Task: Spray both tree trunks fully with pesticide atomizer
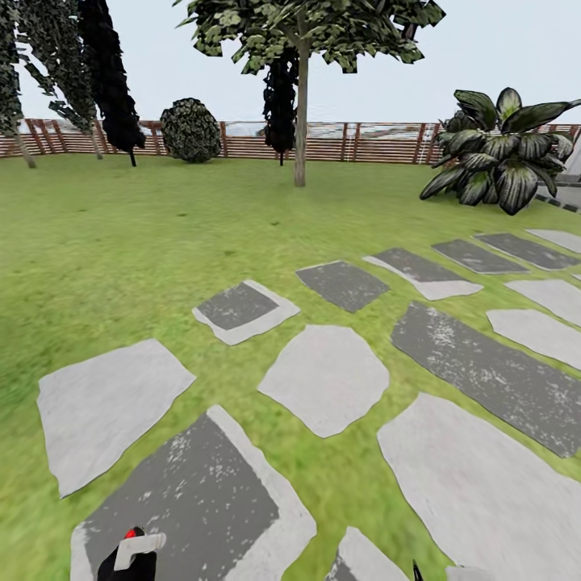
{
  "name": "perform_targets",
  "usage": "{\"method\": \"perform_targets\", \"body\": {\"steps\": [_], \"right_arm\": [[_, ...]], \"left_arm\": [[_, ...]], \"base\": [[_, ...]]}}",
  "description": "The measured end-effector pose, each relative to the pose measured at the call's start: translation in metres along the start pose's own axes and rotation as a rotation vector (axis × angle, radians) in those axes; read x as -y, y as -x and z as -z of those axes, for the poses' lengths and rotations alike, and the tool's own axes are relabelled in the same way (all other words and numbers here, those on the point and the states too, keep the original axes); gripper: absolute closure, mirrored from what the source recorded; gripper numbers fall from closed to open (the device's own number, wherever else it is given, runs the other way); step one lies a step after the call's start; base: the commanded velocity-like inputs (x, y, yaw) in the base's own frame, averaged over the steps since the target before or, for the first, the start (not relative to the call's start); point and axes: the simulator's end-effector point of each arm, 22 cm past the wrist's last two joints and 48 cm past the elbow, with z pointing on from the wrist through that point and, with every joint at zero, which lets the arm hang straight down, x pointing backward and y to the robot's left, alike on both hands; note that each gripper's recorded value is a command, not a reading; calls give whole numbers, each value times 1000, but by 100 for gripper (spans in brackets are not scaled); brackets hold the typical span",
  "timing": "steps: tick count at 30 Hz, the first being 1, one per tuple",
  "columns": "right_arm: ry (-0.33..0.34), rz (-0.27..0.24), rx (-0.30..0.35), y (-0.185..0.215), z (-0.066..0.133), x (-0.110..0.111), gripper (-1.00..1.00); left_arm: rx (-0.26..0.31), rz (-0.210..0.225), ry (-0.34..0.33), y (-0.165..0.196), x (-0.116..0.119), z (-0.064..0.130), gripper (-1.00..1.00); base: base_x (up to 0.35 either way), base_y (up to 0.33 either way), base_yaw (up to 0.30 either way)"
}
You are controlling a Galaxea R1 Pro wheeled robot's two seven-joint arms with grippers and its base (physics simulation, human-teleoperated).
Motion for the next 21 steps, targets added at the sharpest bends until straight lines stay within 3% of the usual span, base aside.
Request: {"method": "perform_targets", "body": {"steps": [12, 18, 21], "right_arm": [[-5, -4, 1, 0, 0, 2, -100], [-90, -70, -7, -4, 2, 34, -100], [-107, -83, -9, -6, 3, 40, -100]], "left_arm": [[1, 0, 0, 0, 0, 0, 100], [0, 0, -1, 0, 1, 0, 100], [0, 1, -1, 0, 1, 0, 100]], "base": [[337, 0, 0], [337, 0, 0], [337, 0, 0]]}}
